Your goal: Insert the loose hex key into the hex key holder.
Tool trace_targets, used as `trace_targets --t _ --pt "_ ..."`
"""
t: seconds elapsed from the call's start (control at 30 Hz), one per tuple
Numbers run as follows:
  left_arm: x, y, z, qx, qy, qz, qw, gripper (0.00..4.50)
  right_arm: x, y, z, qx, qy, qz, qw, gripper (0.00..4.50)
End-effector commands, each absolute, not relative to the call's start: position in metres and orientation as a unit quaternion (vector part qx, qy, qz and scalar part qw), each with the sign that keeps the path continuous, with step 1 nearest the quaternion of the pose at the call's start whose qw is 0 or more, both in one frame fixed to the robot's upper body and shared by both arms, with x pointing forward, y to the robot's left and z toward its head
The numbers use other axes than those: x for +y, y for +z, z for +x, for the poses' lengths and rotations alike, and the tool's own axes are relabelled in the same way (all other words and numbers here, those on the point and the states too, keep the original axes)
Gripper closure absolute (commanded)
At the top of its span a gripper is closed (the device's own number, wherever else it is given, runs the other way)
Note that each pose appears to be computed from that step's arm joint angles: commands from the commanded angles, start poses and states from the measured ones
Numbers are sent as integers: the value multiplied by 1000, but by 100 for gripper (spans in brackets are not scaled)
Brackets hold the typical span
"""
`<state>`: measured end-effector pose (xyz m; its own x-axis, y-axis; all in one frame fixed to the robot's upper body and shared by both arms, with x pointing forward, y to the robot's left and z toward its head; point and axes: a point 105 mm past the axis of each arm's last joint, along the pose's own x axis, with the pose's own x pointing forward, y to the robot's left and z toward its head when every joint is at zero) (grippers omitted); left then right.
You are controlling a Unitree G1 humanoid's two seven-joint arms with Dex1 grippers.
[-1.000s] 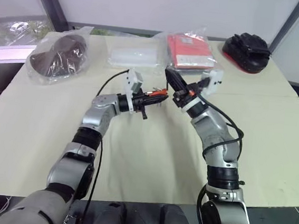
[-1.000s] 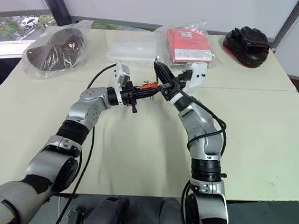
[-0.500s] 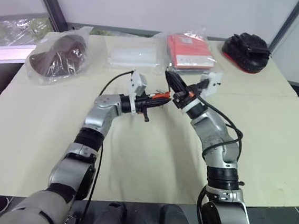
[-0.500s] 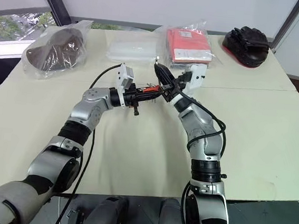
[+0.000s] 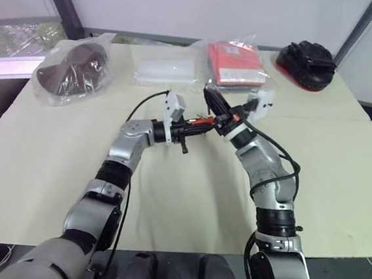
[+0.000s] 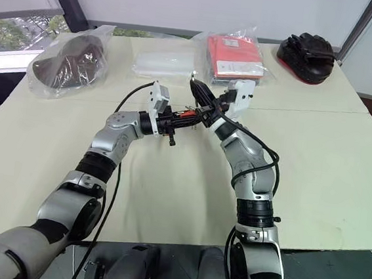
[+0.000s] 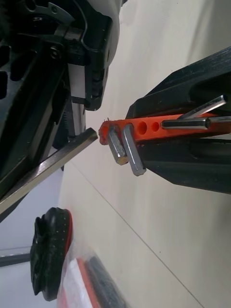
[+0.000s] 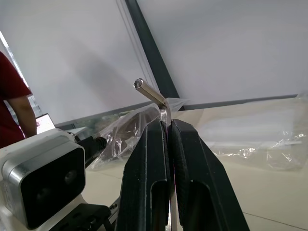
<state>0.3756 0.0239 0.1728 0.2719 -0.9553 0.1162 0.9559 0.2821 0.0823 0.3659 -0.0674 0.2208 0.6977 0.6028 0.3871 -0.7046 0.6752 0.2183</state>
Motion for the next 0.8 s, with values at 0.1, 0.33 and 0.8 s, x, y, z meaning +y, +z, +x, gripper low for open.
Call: trace_targets --t 0.1,0.33,0.8 --pt "25 199 373 -113 -604 -9 789 450 -69 230 363 -170 361 178 899 446" --pt "27 204 373 -115 -602 -20 790 450 -73 226 366 -168 353 177 903 446" --pt "32 195 376 -100 -591 -20 800 450 -79 223 368 -170 344 179 906 446"
